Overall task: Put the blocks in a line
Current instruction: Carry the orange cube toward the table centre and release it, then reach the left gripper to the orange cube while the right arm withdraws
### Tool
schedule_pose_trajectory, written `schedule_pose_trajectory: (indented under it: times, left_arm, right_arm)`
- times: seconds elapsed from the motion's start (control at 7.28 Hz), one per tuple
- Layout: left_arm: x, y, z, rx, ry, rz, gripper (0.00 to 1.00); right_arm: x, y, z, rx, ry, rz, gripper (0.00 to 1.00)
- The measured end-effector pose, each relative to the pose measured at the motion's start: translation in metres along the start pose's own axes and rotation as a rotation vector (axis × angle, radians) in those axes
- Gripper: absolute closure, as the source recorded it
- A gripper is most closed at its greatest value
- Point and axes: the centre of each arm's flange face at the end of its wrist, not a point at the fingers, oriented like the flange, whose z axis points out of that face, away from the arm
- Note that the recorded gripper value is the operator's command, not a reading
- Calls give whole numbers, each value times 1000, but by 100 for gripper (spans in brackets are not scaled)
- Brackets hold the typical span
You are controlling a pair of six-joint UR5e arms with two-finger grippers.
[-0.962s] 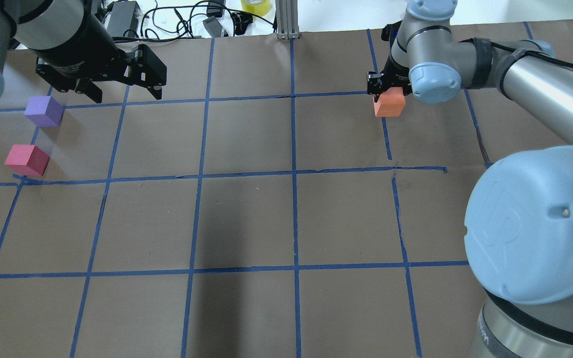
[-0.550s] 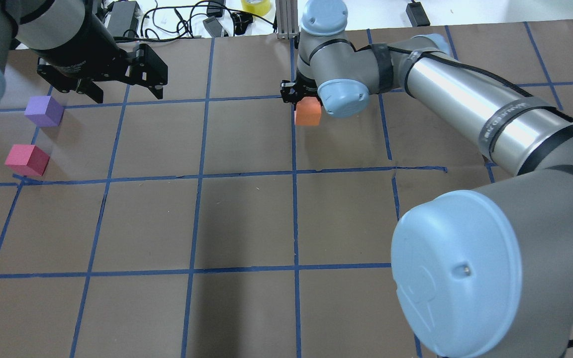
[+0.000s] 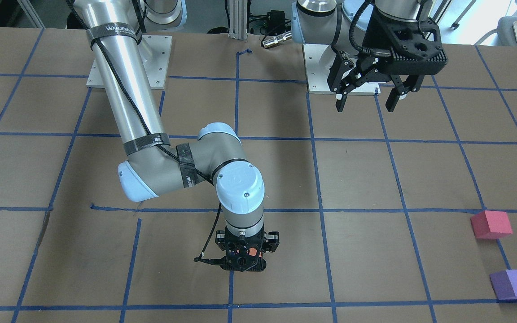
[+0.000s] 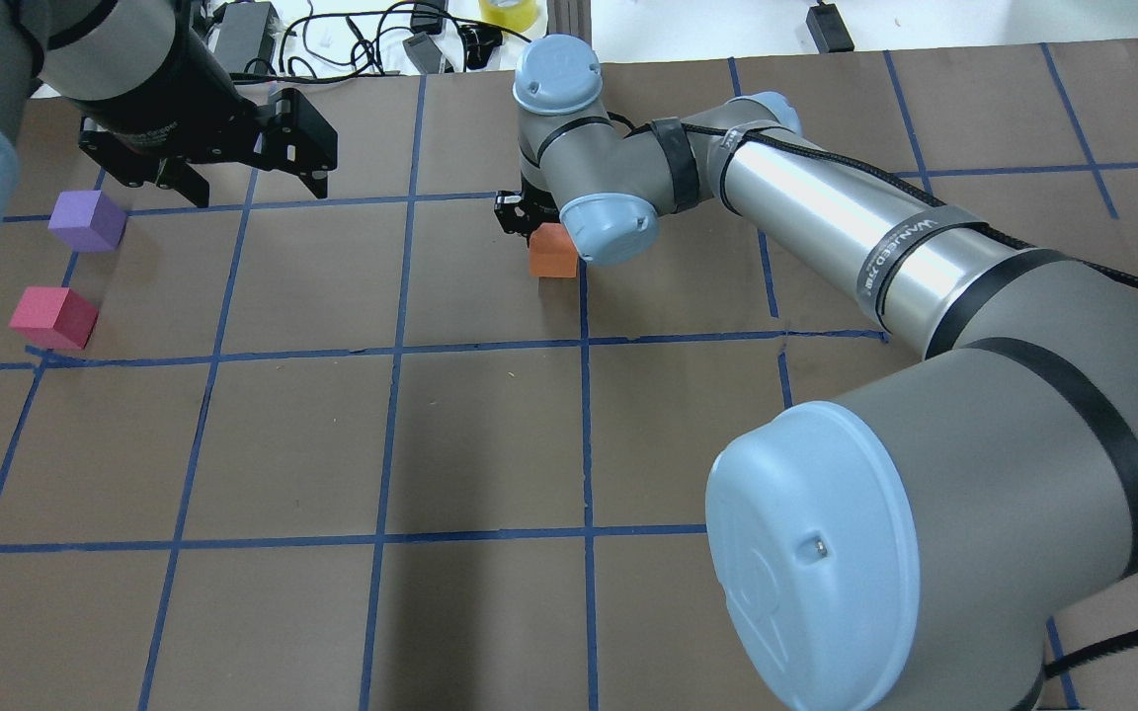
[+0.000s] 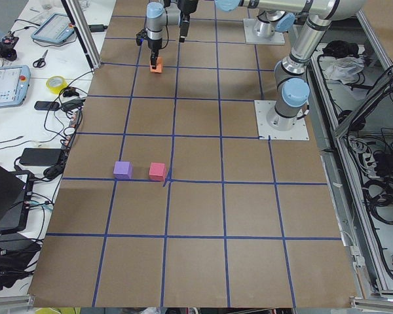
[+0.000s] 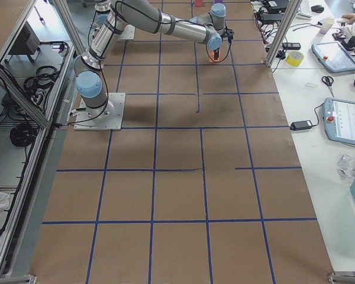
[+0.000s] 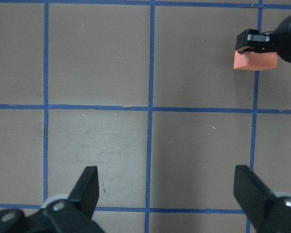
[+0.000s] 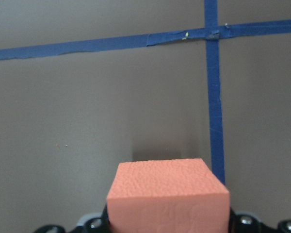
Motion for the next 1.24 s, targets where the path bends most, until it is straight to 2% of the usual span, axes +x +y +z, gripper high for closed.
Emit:
schedule_pose_trajectory:
  times: [0.27, 0.41, 0.69, 0.96, 1.24]
  left_arm:
    - [1, -2, 5, -11, 0, -2, 0]
    - [2, -3, 12, -23, 0, -11, 0]
    - [5, -11, 36, -38, 9, -34, 0]
    - [12, -51, 79, -11, 17, -33, 0]
    - [44, -80, 138, -31, 19, 0, 0]
  right_arm:
    - [-2, 2, -13, 12, 15, -3, 0]
    - [-1, 3, -32, 9, 23, -5, 0]
    - [12, 9, -99, 4, 29, -17, 0]
    - [51, 9, -171, 8, 37, -36, 0]
    - [124, 9, -232, -60, 72, -17, 0]
